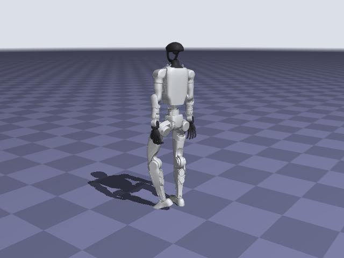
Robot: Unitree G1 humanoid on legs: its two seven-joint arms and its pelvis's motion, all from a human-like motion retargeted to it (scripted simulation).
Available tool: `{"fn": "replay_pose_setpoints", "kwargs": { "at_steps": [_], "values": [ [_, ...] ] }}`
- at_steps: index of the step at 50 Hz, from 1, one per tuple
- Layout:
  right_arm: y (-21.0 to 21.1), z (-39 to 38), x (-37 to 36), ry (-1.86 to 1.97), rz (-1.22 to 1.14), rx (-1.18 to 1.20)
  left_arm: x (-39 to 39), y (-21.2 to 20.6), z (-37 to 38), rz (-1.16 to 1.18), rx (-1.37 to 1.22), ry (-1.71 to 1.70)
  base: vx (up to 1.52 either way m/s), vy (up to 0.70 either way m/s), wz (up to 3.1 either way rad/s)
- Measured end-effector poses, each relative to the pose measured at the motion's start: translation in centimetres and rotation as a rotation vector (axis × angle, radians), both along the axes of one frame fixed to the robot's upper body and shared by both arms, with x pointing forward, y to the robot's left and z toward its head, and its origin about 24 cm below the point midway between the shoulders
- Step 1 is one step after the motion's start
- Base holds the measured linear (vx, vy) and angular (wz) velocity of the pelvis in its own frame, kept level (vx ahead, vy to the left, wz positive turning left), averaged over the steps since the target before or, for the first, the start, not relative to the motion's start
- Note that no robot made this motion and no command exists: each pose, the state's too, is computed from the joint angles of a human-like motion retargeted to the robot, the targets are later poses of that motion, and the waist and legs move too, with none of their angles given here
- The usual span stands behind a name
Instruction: In place motions
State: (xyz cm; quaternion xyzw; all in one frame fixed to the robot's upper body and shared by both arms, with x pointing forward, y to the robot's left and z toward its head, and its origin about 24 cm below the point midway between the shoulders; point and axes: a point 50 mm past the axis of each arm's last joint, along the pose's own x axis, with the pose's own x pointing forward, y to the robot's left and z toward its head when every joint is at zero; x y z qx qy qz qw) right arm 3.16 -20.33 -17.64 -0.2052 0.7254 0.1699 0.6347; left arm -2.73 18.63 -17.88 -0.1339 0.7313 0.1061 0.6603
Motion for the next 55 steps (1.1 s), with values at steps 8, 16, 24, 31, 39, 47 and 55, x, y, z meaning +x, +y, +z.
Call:
{"fn": "replay_pose_setpoints", "kwargs": {
  "at_steps": [8,16,24,31,39,47,55],
  "values": [
    [3.2,0.9,8.1,-0.249,-0.054,0.157,-4.4,-0.4,0.7,0.019,-0.07,0.119,-0.07,0.0,0.21],
    [6.5,3.6,15.3,-0.5,0.08,0.285,-9.8,-1.5,2.1,0.092,-0.135,0.278,0.05,0.01,-0.39],
    [7.4,3.8,15.4,-0.529,0.114,0.323,-10.1,-1.5,2.2,0.123,-0.128,0.285,0.12,0.02,0.07],
    [4.4,1.0,8.7,-0.277,0.174,0.214,-7.1,-1.1,1.3,0.118,-0.081,0.224,0.21,0.0,-0.27],
    [-1.0,0.1,-2.7,0.06,-0.086,-0.01,5.1,1.2,0.4,-0.09,0.011,-0.006,-0.05,0.03,0.37],
    [-4.0,2.4,-12.4,0.331,-0.465,-0.153,17.2,3.2,2.7,-0.215,0.062,-0.392,-0.07,0.05,-0.17],
    [-4.3,3.6,-16.1,0.404,-0.538,-0.22,18.9,1.1,3.0,-0.165,0.018,-0.486,0.04,0.0,-0.31]
  ]
}}
